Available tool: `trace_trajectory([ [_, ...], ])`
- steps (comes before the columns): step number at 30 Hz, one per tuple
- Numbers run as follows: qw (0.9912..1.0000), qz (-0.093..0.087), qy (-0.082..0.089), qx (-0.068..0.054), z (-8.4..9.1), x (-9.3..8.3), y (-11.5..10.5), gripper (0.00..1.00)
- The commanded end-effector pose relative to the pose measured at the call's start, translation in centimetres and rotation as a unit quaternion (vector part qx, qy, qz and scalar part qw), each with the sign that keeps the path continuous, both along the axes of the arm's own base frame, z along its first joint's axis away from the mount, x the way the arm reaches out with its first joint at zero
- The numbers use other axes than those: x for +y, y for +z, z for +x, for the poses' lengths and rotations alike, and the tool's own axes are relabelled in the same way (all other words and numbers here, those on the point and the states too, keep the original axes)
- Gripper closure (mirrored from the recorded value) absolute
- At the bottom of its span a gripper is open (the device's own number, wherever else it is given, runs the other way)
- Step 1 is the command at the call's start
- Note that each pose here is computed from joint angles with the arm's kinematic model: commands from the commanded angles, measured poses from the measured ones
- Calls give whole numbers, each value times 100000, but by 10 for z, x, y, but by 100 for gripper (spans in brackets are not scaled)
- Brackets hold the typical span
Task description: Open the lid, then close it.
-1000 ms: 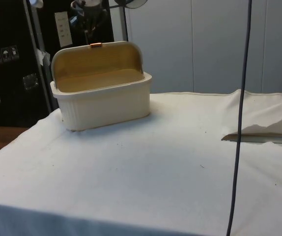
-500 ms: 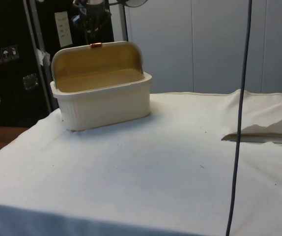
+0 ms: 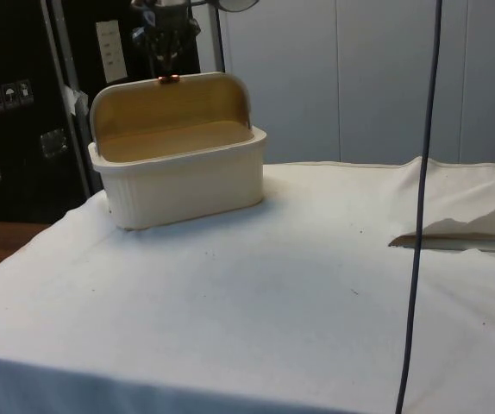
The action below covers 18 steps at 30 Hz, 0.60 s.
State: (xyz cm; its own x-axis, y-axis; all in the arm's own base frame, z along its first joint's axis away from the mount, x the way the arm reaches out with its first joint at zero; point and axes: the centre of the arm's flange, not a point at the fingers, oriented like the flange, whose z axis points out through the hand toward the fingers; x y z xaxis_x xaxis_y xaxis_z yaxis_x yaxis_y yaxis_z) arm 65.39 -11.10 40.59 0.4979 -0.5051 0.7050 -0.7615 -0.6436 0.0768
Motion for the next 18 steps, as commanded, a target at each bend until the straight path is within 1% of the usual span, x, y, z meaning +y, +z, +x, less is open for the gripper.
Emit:
trace_trajectory([
  [1,99989,1484,116,21,-2,0,-1,100],
  [5,99966,2516,-682,-177,-1,-2,-2,100],
  [6,99985,1386,-995,-321,0,-2,0,100],
  [7,99957,2783,-939,-198,0,-2,-2,100],
  [9,99937,3304,-1284,-332,0,-3,-2,100],
  [10,99913,3796,-1660,-432,0,-3,-2,100],
  [14,99855,4735,-2460,-654,1,-5,-2,100],
  [15,99890,3764,-2686,-778,1,-4,-1,100],
  [16,99849,4807,-2563,-649,2,-5,-2,100],
  [18,99839,4836,-2866,-763,3,-6,-2,100],
])
